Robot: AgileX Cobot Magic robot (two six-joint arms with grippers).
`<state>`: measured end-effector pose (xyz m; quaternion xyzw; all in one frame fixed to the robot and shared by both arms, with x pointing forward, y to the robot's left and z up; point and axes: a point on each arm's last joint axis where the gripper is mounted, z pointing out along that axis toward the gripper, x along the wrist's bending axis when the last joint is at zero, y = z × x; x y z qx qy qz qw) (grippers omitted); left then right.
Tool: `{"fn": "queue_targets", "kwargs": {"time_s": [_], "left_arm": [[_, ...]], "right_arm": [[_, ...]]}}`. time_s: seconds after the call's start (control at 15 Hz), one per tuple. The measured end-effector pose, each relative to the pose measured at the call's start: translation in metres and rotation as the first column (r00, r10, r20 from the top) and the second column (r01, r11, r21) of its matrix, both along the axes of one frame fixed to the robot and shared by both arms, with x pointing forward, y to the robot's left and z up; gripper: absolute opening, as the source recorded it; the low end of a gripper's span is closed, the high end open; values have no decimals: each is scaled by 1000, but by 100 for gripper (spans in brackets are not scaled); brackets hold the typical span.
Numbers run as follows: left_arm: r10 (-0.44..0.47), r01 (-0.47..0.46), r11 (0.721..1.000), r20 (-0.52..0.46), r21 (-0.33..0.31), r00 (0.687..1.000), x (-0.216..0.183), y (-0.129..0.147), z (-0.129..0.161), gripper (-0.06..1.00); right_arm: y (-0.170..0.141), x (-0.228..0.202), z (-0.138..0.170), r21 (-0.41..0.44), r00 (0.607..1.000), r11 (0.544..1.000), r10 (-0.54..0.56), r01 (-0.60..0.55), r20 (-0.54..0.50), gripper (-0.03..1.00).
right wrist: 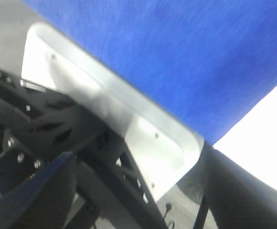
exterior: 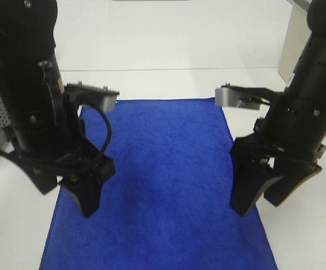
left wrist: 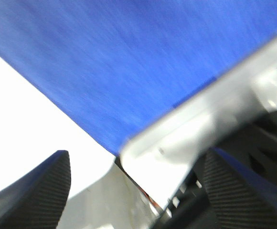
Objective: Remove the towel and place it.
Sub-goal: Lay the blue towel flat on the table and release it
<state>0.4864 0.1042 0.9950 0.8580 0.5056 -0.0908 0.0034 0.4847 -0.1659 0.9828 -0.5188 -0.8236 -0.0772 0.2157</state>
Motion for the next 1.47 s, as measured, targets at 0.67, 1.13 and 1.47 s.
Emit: {"fn": "queue_targets", "kwargs": {"time_s": [0.67, 1.13, 1.47], "left_arm": [[285, -277, 958, 308, -70, 908, 142, 59, 44, 75], [283, -277, 959, 326, -65, 902, 223, 48, -22, 75], [360, -340, 933, 295, -119, 885, 261, 79, -55, 75]], "right_arm": [[-88, 128, 70, 48, 881, 943, -324, 328, 344, 79], [-86, 224, 24, 56, 864, 941, -330, 335, 381, 79], [-84, 254, -27, 55, 881, 944, -325, 326, 343, 79]]}}
